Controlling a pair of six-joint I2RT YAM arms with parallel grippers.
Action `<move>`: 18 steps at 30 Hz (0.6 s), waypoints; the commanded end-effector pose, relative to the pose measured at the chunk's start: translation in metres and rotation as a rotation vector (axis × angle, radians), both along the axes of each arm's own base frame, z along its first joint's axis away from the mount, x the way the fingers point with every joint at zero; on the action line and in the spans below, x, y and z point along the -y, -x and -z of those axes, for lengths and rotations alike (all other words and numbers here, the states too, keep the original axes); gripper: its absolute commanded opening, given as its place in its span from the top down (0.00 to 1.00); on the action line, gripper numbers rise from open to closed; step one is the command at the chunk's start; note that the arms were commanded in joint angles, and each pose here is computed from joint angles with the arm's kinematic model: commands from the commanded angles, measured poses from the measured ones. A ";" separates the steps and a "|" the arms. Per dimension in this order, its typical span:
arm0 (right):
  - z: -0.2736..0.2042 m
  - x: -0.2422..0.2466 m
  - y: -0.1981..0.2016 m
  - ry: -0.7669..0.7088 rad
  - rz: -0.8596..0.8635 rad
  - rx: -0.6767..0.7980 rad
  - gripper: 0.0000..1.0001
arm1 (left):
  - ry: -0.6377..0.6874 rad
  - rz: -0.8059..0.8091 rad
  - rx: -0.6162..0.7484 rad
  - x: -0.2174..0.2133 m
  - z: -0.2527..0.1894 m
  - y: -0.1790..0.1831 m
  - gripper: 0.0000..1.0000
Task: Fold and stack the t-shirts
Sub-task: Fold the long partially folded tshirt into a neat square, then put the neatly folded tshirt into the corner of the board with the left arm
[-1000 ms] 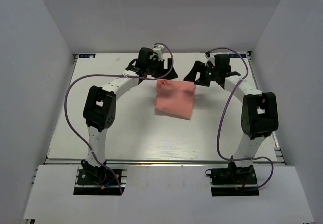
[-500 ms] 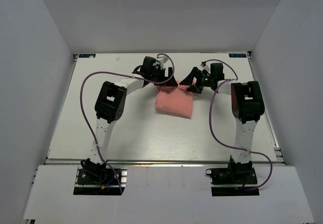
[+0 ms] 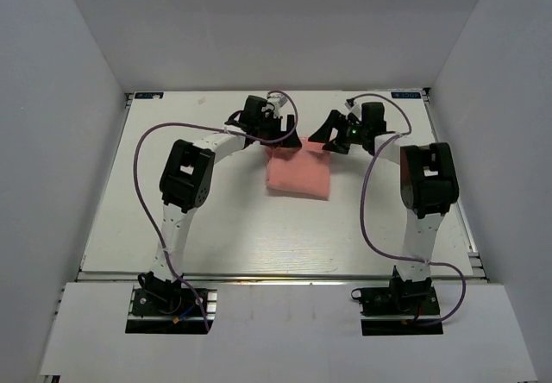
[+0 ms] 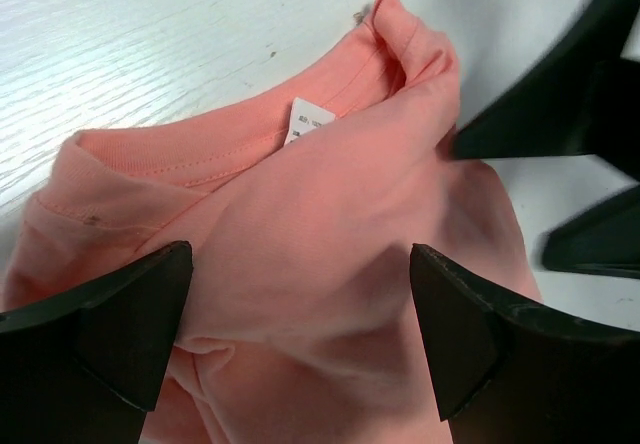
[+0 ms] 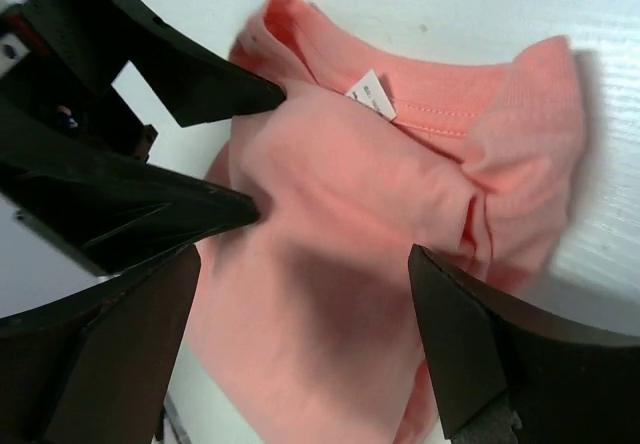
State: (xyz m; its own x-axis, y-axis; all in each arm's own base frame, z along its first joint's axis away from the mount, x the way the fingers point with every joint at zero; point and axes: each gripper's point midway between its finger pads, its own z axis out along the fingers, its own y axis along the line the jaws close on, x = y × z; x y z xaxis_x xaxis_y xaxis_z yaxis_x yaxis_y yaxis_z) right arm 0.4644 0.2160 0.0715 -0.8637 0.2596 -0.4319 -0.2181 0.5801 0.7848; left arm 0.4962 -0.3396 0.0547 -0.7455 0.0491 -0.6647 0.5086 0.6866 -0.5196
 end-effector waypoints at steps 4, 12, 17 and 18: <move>-0.118 0.022 0.014 0.089 0.036 0.337 0.10 | -0.108 -0.070 0.249 -0.035 -0.117 -0.010 0.00; -0.132 0.037 0.065 0.116 0.080 0.362 0.10 | -0.238 -0.138 0.158 -0.065 -0.087 0.025 0.00; -0.119 0.043 0.084 0.142 0.088 0.340 0.10 | -0.217 -0.092 0.084 -0.061 -0.056 0.043 0.00; -0.122 0.044 0.086 0.141 0.090 0.347 0.10 | -0.214 -0.072 0.057 -0.059 -0.049 0.047 0.00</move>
State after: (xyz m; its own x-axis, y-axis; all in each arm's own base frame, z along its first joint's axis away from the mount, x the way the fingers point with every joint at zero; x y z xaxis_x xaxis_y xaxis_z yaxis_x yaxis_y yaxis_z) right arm 0.3834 0.1785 0.1842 -0.6733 0.2531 -0.6947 -0.3829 0.6844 0.6204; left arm 0.4652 -0.2769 0.1193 -0.6691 0.1219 -0.7331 0.4716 0.8321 -0.2920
